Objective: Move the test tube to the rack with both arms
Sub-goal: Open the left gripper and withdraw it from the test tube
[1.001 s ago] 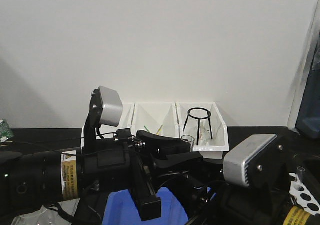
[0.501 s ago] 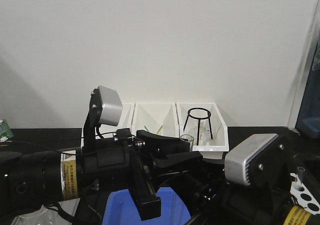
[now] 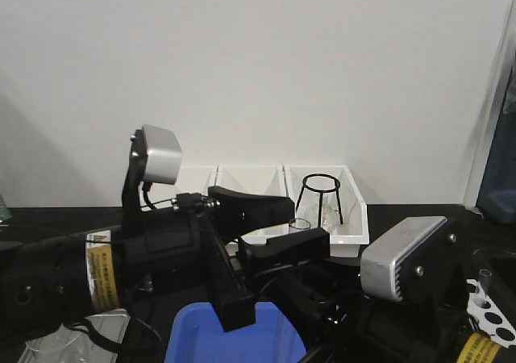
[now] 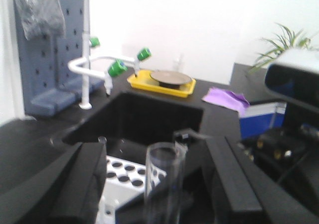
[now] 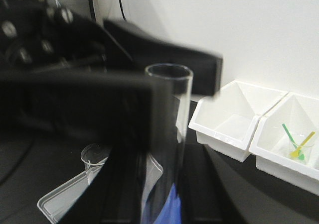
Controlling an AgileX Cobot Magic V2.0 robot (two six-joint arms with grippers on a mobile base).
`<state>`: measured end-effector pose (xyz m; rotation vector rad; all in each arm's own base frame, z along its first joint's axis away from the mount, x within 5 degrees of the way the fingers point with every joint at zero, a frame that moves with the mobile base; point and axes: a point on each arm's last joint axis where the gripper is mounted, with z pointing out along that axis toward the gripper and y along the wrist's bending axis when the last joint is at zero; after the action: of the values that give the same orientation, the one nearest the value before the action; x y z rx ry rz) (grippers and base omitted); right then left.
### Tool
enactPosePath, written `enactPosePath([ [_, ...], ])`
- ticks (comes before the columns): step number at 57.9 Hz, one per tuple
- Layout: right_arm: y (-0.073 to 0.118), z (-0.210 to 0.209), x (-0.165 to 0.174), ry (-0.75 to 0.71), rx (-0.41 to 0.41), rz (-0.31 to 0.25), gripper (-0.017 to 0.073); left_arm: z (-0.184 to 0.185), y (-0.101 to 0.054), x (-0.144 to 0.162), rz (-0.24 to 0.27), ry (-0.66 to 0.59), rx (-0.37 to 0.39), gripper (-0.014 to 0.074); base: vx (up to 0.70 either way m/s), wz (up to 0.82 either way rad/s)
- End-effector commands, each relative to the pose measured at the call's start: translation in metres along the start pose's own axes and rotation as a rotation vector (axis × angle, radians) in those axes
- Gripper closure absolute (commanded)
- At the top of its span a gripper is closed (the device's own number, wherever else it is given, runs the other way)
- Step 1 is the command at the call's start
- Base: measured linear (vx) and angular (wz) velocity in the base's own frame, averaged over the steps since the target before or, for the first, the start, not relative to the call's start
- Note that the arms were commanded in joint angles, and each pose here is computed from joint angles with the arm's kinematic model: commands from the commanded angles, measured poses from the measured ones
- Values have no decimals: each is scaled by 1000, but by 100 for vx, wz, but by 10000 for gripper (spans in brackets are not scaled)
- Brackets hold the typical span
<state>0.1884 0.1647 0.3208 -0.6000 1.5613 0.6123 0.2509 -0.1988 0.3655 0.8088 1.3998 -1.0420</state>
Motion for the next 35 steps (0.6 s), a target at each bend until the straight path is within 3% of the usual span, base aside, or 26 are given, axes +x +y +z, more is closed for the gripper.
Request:
enactPosePath([
  [1, 3, -3, -24, -142, -29, -14, 570, -17, -14, -42, 49, -162, -8, 52, 0, 0],
  [5, 3, -3, -24, -141, -28, -15, 570, -29, -13, -53, 80, -181, -87, 76, 0, 0],
  [11, 3, -2, -24, -139, -27, -24, 570, -50, -4, -66, 110, -162, -303, 158, 0, 0],
  [16, 2, -2, -23, -130, -22, -42, 570, -71, 4, -73, 173, -115, -495, 318, 0, 0],
  [21, 2, -2, -23, -129, -22, -42, 570, -88, 7, -75, 220, -79, -625, 537, 0, 0],
  [23, 2, -2, -23, -128, -21, -43, 570, -94, 8, -74, 227, -71, -657, 603, 0, 0],
  [31, -2, -2, -23, -133, 10, -58, 570, -109, 6, -50, 204, -22, -690, 602, 0, 0],
  [35, -15, -3, -25, -148, 75, -15, 570, -113, 5, -32, 169, 14, -694, 602, 0, 0],
])
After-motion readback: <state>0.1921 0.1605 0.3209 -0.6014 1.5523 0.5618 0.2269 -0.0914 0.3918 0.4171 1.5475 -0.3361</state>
